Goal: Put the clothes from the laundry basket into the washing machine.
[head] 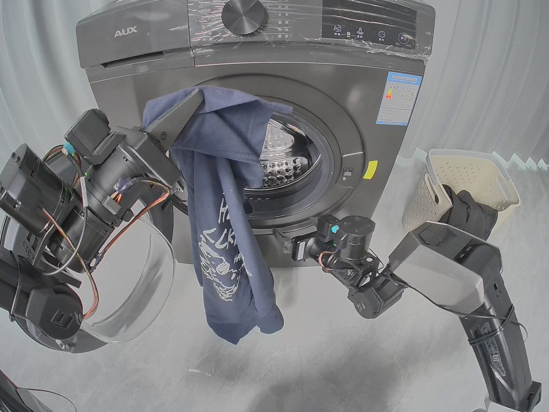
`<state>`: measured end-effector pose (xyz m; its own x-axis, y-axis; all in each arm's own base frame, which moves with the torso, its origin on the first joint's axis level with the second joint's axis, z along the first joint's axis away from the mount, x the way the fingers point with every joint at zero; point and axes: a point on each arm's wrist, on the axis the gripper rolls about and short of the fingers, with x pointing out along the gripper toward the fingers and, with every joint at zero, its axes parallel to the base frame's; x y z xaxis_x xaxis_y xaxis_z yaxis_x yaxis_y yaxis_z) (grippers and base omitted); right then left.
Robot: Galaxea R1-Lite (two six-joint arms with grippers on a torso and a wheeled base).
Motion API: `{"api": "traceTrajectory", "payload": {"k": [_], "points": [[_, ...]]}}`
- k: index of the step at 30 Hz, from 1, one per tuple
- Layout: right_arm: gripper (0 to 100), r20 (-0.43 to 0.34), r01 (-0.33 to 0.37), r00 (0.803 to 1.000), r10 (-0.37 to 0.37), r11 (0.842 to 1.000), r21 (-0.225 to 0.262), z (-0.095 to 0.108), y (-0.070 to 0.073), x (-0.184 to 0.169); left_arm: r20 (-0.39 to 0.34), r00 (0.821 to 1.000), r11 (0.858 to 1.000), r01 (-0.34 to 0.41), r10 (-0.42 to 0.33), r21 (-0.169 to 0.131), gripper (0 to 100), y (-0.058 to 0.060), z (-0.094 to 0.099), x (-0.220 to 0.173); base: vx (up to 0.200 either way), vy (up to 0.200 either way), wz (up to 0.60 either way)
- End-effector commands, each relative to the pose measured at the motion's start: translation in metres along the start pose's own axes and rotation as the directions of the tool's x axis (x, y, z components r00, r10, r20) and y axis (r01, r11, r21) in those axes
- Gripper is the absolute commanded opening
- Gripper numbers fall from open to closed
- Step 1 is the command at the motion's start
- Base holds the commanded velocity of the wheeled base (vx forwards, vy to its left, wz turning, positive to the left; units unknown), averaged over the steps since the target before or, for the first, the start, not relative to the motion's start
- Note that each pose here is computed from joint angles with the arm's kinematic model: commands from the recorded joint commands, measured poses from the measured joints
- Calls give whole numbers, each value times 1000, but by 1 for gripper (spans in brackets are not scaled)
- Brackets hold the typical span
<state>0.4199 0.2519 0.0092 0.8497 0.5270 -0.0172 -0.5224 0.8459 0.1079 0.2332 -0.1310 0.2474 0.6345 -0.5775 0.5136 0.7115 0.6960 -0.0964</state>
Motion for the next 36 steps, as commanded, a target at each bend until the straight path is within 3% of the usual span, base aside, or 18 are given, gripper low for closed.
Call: {"api": "traceTrajectory", "payload": {"k": [1, 4, 9, 13, 17, 20, 21, 31, 36], "points": [[100, -20, -35, 999, 35, 999, -8, -25, 33, 21, 33, 999, 999, 21, -20, -33, 0, -7, 12, -2, 0, 0, 0], [100, -19, -60, 998, 60, 998, -7, -26, 48, 21, 45, 999, 998, 24, -21, -60, 0, -7, 16, -3, 0, 0, 0], [100, -15, -111, 994, 111, 994, -7, -28, 69, 10, 28, 1000, 998, 0, 2, -57, 0, -1, 11, -4, 0, 0, 0], [100, -24, -197, 980, 197, 980, -6, -19, 97, -12, 3, 1000, 998, -26, 26, -53, 0, 7, 2, -2, 0, 0, 0], [100, -25, -239, 971, 239, 971, 3, -12, 114, -25, -15, 998, 997, -55, 54, -45, 0, 15, -4, -2, 0, 0, 0], [100, -27, -245, 969, 245, 970, 5, -11, 117, -27, -15, 998, 997, -60, 59, -42, 0, 17, -4, -2, 0, 0, 0], [100, -28, -255, 967, 255, 967, 8, -9, 123, -30, -21, 997, 996, -77, 76, -33, 0, 22, -6, -2, 0, 0, 0], [100, -71, -253, 965, 253, 967, 8, -19, 119, -41, -1, 996, 995, -93, 93, -22, 0, 28, -2, 0, 0, 0, 0], [100, -97, -303, 948, 303, 953, 10, -24, 127, -50, 0, 995, 995, -97, 97, -21, 0, 29, -3, 0, 0, 0, 0]]}}
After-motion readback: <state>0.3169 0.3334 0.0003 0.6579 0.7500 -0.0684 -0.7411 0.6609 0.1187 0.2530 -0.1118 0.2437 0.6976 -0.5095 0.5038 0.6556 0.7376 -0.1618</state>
